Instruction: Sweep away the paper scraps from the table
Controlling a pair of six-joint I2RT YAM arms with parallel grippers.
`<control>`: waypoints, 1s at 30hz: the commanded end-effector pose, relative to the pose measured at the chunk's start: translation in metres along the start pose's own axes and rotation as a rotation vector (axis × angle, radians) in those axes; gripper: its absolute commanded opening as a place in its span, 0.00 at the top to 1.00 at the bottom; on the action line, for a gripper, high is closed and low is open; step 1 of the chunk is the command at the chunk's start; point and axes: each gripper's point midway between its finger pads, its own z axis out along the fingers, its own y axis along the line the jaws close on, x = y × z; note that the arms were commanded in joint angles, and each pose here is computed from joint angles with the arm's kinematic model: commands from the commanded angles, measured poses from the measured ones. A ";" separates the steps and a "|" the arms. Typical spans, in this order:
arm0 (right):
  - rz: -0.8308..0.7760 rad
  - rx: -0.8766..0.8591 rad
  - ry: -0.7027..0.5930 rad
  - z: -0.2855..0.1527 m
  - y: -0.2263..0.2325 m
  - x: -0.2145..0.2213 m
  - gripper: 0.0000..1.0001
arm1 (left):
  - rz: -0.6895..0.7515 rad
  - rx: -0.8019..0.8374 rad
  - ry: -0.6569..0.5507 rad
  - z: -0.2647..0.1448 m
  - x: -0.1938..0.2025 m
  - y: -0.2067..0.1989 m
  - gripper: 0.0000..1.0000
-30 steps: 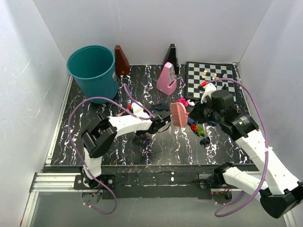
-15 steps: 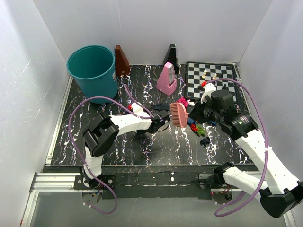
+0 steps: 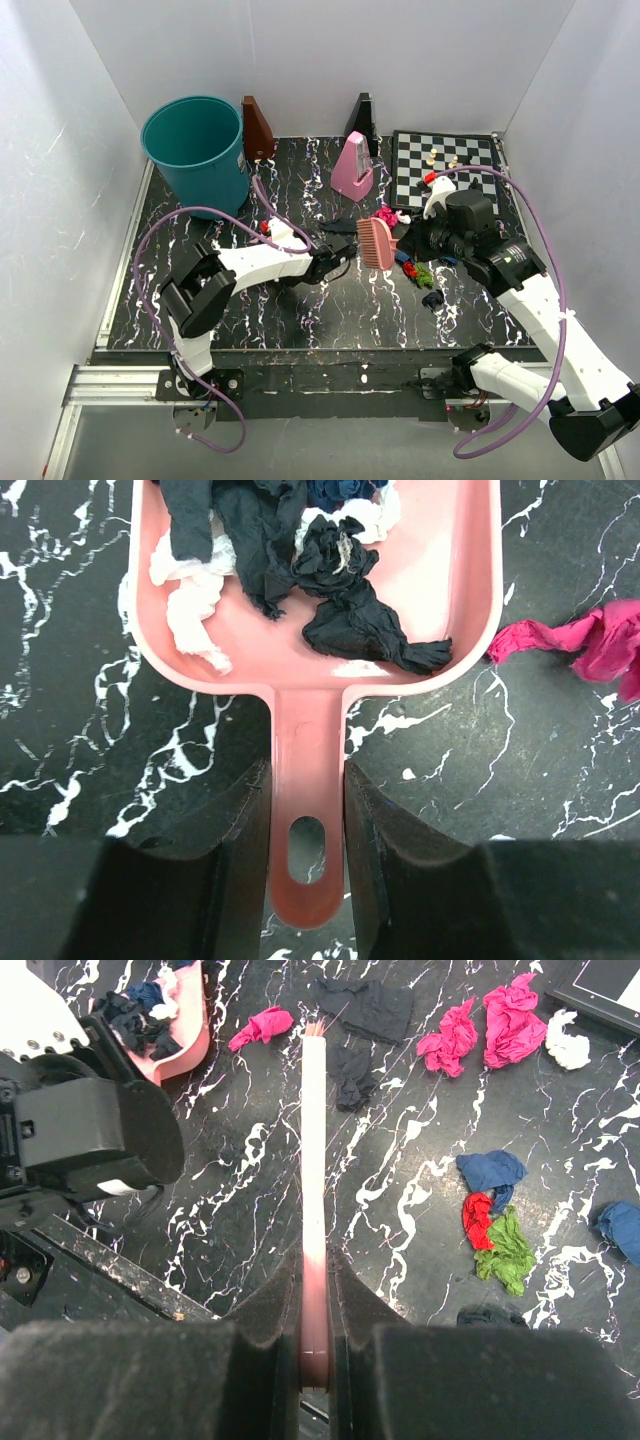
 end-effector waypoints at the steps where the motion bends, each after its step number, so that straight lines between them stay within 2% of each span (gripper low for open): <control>1: -0.001 -0.022 -0.071 -0.003 0.005 -0.019 0.99 | -0.006 0.021 -0.014 -0.023 -0.027 0.007 0.85; 4: -0.003 -0.012 -0.075 -0.004 0.003 -0.018 0.99 | 0.010 0.047 -0.006 -0.031 -0.029 0.004 0.88; 8: -0.003 -0.005 -0.081 -0.006 0.003 -0.019 0.99 | 0.012 0.064 0.009 -0.043 -0.036 0.002 1.00; 17: -0.003 0.023 -0.109 -0.013 -0.001 -0.025 0.99 | 0.091 0.102 0.008 -0.070 -0.061 -0.003 1.00; 23: -0.006 0.040 -0.122 -0.017 -0.003 -0.030 0.99 | 0.151 0.208 -0.012 -0.101 -0.094 -0.019 1.00; 30: -0.004 0.053 -0.127 -0.018 -0.005 -0.031 0.99 | 0.185 0.263 -0.115 -0.129 -0.146 -0.030 1.00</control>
